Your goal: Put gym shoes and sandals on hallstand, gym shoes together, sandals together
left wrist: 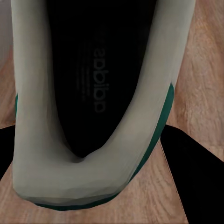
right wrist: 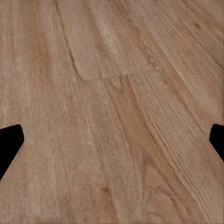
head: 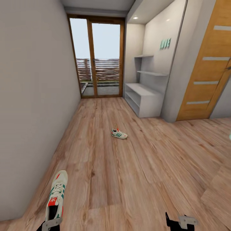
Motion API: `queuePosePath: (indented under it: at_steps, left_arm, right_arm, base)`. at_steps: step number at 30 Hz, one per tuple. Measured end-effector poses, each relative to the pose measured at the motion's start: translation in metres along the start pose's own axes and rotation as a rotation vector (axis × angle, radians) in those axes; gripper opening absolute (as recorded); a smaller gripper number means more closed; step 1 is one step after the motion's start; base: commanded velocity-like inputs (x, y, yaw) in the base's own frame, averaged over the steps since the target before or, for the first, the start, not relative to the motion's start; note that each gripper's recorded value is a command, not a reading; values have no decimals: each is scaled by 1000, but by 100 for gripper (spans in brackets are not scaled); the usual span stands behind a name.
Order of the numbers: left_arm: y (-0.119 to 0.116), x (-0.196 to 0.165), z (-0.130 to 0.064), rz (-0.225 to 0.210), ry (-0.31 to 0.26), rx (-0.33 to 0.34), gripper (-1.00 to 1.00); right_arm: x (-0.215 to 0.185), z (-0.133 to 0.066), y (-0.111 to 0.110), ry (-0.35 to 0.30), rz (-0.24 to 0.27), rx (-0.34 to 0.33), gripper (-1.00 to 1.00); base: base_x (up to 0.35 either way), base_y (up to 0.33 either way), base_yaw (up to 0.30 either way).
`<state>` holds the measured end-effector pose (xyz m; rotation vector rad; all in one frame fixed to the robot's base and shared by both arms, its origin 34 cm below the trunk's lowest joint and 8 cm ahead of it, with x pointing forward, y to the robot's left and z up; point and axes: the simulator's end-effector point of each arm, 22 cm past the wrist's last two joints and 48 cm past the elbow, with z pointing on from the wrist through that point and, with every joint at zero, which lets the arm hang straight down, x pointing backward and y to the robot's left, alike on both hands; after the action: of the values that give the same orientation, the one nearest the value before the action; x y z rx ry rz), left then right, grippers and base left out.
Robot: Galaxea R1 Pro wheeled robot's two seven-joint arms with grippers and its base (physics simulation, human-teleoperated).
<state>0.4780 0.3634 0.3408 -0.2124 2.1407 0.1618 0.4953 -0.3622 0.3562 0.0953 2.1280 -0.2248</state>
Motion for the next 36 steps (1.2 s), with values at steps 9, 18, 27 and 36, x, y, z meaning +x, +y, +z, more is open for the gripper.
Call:
queuePosePath:
  at_steps: [9, 18, 27, 36]
  left_arm:
    - [0, 0, 0, 0, -1, 0, -100]
    - [0, 0, 0, 0, 0, 0, -100]
    - [0, 0, 0, 0, 1, -1, -100]
    - [0, 0, 0, -1, 1, -1, -100]
  right_arm:
    - [0, 0, 0, 1, 0, 0, 100]
    - [0, 0, 0, 0, 0, 0, 100]
    - [0, 0, 0, 1, 0, 0, 100]
    - [0, 0, 0, 0, 0, 0, 100]
  base:
    - [339, 44, 0]
    - [340, 92, 0]
    - [339, 22, 0]
    - [340, 35, 0]
